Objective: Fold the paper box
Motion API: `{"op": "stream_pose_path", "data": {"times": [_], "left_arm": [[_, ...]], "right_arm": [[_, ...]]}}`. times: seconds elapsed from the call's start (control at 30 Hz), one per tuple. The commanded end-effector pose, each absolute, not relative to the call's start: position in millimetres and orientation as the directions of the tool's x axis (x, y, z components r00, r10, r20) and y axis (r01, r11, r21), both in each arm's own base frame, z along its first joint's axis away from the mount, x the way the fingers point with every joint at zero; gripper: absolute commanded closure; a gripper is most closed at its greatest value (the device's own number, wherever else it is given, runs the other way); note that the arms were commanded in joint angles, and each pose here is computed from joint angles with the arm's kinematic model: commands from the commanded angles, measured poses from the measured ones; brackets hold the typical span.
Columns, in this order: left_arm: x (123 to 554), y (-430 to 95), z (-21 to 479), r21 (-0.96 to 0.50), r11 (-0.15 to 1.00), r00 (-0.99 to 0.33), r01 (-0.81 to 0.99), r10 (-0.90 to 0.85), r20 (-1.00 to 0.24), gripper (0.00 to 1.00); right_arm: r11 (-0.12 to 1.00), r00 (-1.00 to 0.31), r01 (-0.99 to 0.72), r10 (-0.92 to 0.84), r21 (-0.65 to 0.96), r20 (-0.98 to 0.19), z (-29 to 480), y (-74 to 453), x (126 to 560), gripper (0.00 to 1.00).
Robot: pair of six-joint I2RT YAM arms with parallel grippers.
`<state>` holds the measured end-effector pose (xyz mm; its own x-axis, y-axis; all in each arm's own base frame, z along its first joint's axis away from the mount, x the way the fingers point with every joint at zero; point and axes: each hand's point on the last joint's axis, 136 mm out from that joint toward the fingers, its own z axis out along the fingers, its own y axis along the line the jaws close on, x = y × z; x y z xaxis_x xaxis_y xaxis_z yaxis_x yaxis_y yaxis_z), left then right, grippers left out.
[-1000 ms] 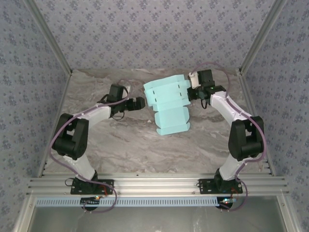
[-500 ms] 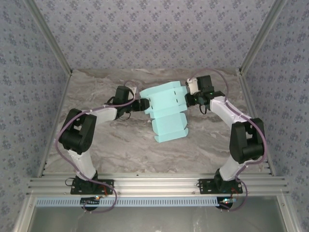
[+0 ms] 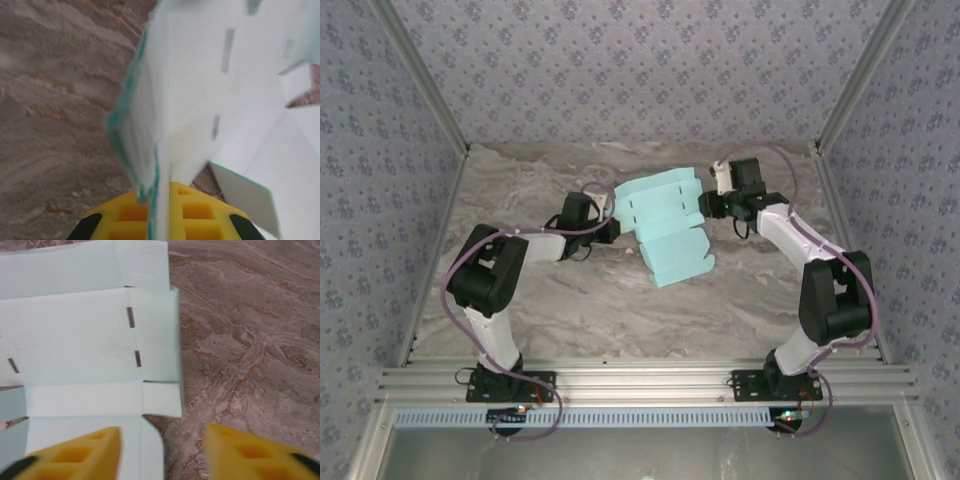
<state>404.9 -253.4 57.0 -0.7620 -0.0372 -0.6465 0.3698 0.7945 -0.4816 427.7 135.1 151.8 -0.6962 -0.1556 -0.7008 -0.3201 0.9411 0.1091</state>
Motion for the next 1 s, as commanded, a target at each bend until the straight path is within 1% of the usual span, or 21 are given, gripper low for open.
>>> {"op": "stream_pose_path", "data": {"times": [0.0, 0.1, 0.2, 0.33, 0.5, 0.6, 0.67, 0.77, 0.97], "left_arm": [[408, -268, 85, -0.483, 0.763, -0.697, 0.429, -0.061, -0.715, 1.0], [404, -271, 83, -0.491, 0.758, -0.7, 0.429, -0.065, -0.711, 1.0], [400, -274, 89, -0.491, 0.75, -0.688, 0.442, -0.067, -0.722, 1.0], [397, -277, 91, -0.464, 0.747, -0.665, 0.476, -0.039, -0.746, 1.0], [397, -276, 89, -0.454, 0.754, -0.65, 0.475, -0.048, -0.759, 1.0], [396, -276, 87, -0.453, 0.754, -0.655, 0.475, -0.041, -0.754, 1.0], [394, -277, 87, -0.45, 0.753, -0.649, 0.48, -0.04, -0.76, 1.0], [392, -278, 87, -0.438, 0.753, -0.641, 0.491, -0.028, -0.767, 1.0], [388, -276, 81, -0.403, 0.767, -0.627, 0.5, -0.001, -0.779, 1.0]], "right_arm": [[0.962, -0.721, -0.234, -0.078, 0.137, -0.689, 159, 141, 414, 0.35], [0.943, -0.717, -0.275, -0.071, 0.188, -0.694, 164, 160, 400, 0.35], [0.867, -0.721, -0.413, -0.125, 0.278, -0.682, 164, 199, 384, 0.37], [0.821, -0.742, -0.507, -0.26, 0.263, -0.618, 134, 239, 370, 0.4], [0.79, -0.763, -0.53, -0.285, 0.309, -0.581, 108, 277, 362, 0.4], [0.819, -0.768, -0.514, -0.308, 0.254, -0.561, 88, 280, 362, 0.39], [0.832, -0.768, -0.498, -0.291, 0.246, -0.571, 88, 284, 374, 0.41], [0.852, -0.787, -0.464, -0.27, 0.244, -0.554, 75, 282, 384, 0.43], [0.911, -0.833, -0.314, -0.13, 0.267, -0.537, 72, 251, 404, 0.47]]}}
